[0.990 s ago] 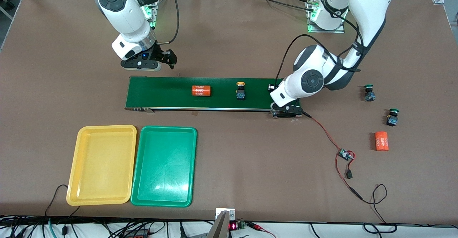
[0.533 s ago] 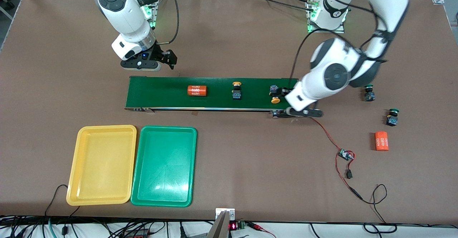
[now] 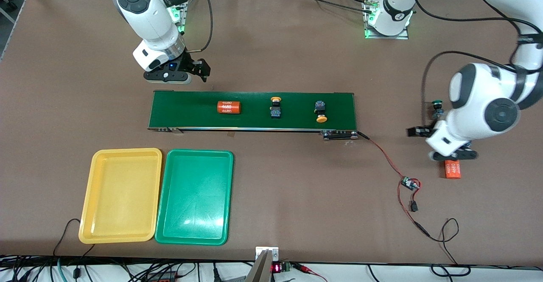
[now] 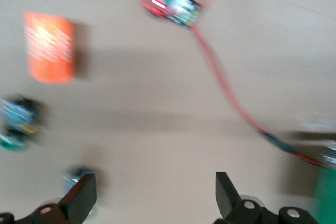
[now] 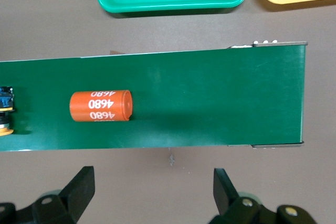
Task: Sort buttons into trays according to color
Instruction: 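Grasp the second orange cylinder with the left gripper while the right gripper reaches a button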
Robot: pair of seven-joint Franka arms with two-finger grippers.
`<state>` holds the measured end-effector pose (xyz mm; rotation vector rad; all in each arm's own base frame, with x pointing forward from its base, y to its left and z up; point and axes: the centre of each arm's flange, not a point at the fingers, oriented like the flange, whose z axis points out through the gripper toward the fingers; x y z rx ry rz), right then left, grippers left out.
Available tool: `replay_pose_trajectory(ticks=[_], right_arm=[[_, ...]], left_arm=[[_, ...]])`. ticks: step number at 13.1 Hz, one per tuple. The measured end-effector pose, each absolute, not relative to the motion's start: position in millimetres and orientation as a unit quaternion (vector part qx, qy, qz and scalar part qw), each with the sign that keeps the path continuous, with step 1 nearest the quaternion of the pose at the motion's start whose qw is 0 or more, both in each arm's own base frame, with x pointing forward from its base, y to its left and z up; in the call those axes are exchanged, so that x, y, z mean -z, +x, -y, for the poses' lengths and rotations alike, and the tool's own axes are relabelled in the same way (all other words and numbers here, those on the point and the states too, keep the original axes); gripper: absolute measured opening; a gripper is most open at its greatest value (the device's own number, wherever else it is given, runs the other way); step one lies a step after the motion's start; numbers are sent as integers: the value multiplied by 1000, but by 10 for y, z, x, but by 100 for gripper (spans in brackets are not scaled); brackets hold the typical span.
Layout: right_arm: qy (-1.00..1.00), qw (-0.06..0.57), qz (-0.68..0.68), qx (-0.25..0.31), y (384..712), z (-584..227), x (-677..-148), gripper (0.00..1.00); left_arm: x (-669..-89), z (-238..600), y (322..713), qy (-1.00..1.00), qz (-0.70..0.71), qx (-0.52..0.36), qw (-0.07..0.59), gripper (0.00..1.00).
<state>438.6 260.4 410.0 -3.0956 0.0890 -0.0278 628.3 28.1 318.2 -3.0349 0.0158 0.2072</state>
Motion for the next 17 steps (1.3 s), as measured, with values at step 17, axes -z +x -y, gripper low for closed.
replay_pose_trajectory(ticks=[17], right_arm=[[-999, 37, -4, 34, 4832, -3510, -3388, 100]], left_arm=[[-2015, -1545, 6626, -989, -114, 47, 85, 100]])
